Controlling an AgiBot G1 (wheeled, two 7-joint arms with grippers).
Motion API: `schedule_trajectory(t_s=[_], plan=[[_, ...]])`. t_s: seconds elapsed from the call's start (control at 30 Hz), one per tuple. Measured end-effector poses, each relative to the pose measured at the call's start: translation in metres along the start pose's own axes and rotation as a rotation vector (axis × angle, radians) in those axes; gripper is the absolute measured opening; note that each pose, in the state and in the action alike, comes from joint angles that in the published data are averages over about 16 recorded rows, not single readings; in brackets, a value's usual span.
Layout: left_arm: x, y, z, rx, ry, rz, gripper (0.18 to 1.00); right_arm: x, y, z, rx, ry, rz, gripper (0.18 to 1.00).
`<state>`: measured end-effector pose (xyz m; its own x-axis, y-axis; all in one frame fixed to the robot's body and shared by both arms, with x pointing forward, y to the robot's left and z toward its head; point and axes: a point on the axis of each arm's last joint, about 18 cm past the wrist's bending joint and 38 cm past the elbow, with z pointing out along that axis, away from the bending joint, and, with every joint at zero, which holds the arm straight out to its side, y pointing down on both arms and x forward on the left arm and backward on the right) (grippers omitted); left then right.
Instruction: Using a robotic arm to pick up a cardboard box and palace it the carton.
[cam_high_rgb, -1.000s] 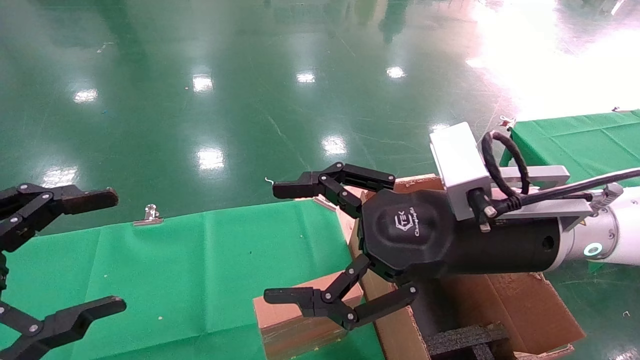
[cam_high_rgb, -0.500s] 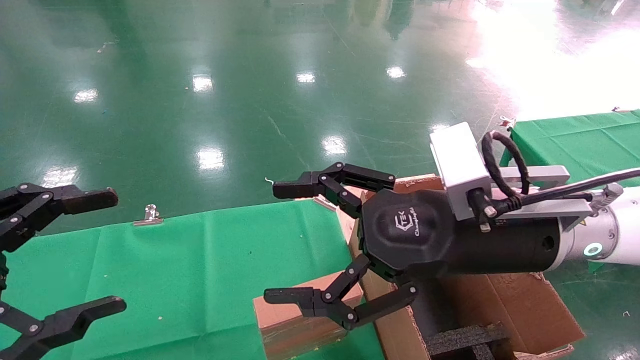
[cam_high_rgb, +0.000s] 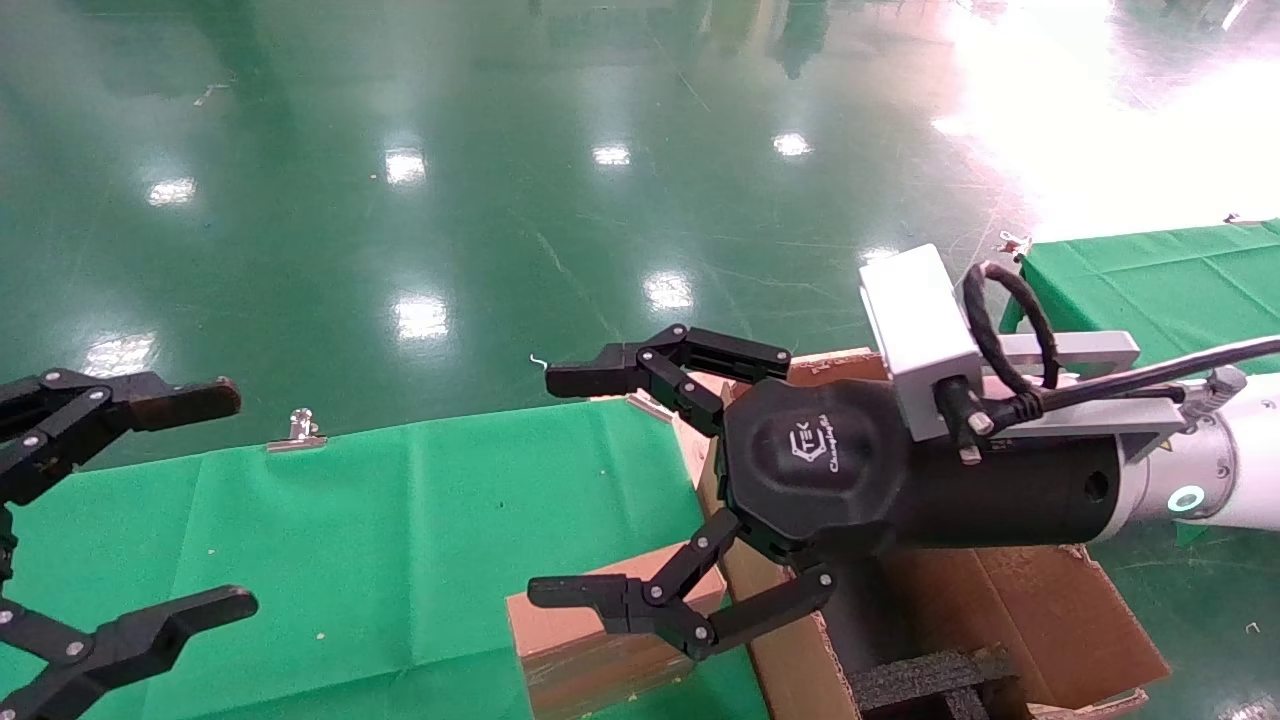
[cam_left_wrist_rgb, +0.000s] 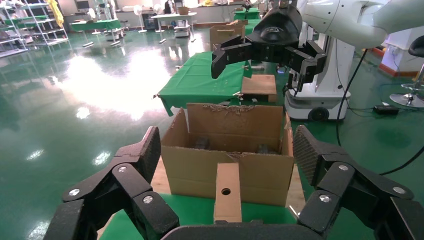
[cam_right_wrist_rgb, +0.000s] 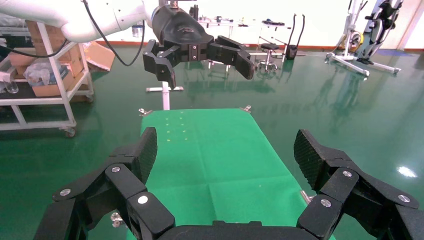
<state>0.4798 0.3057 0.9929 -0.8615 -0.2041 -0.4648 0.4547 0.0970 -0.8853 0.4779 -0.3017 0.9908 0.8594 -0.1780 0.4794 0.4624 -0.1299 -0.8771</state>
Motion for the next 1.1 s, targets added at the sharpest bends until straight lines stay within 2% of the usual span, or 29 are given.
schedule_trajectory(t_s=[0.23,0.47,0.73,1.1], plan=[[0.000,0.000,0.000,0.000,0.000,0.000,0.912,0.007,0.010,0.007,-0.088,-0.017,-0.011,1.001],[0.000,0.000,0.000,0.000,0.000,0.000,0.809,0.021,0.030,0.022,-0.253,-0.055,-0.026,1.001],[0.000,0.000,0.000,0.000,0.000,0.000,0.625,0.038,0.053,0.048,-0.463,-0.122,-0.061,1.001],[0.000,0.000,0.000,0.000,0.000,0.000,0.377,0.055,0.073,0.079,-0.718,-0.210,-0.158,1.001]])
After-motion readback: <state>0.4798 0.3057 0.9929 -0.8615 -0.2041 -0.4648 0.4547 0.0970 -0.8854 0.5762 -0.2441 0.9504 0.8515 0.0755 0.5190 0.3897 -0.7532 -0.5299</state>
